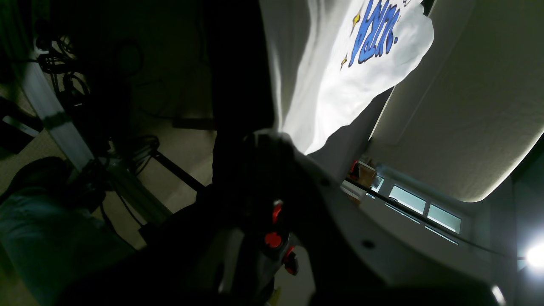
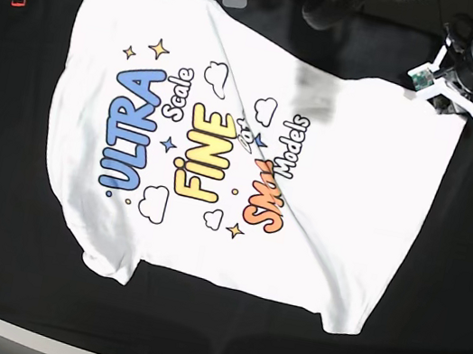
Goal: Layout the t-shirt on the table in an organized manner, then fold the t-shirt properly
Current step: 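Pull the grasped sleeve edge outward with the left gripper to smooth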
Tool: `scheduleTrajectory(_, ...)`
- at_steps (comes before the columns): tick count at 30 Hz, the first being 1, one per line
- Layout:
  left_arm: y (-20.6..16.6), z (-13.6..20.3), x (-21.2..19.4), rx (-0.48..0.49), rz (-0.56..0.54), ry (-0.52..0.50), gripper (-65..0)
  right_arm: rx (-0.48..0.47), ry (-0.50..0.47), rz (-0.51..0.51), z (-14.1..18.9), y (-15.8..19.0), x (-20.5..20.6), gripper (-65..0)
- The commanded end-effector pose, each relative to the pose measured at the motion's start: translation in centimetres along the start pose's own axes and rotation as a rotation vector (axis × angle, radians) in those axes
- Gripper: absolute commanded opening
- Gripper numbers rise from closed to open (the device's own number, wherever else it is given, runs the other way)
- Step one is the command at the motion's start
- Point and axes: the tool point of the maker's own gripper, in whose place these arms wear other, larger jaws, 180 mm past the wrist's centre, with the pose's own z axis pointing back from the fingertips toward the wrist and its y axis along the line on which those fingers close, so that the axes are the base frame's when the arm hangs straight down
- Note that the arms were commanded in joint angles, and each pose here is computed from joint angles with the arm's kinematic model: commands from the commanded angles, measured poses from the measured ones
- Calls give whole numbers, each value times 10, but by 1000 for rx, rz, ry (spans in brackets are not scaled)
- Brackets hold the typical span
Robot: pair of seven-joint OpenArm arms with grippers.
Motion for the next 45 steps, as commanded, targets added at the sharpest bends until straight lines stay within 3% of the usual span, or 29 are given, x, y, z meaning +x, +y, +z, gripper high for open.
scheduleTrajectory(1,11,2,3,34,-9,-14,-580,3,-5,1,6,-1,-1,-650)
scheduleTrajectory(3,11,2,3,34,-9,-13,-602,3,-5,2,6,-1,-1,-650)
scheduleTrajectory(4,11,2,1,33,-9,-5,-649,4,-5,3,6,-1,-1,-650)
scheduleTrajectory(7,11,2,-9,34,-8,51,-650,6,-5,13,6,0,-1,-650)
scheduleTrajectory(15,12,3,-9,36,-11,55,-650,4,-6,7,6,-2,0,-650)
scheduleTrajectory(20,27,4,-10,118,-37,63,-650,-9,-15,-82,7,-22,11,-650)
scheduleTrajectory(25,41,3,-7,172,-43,53,-650,-78,-24,-152,-7,-57,11,-650)
scheduleTrajectory(33,62,5,-6,237,-22,81,-650,-210,-5,-186,-37,-96,6,-650)
scheduleTrajectory(45,45,24,-11,208,-38,96,-650,-77,-7,-180,-5,-65,7,-650)
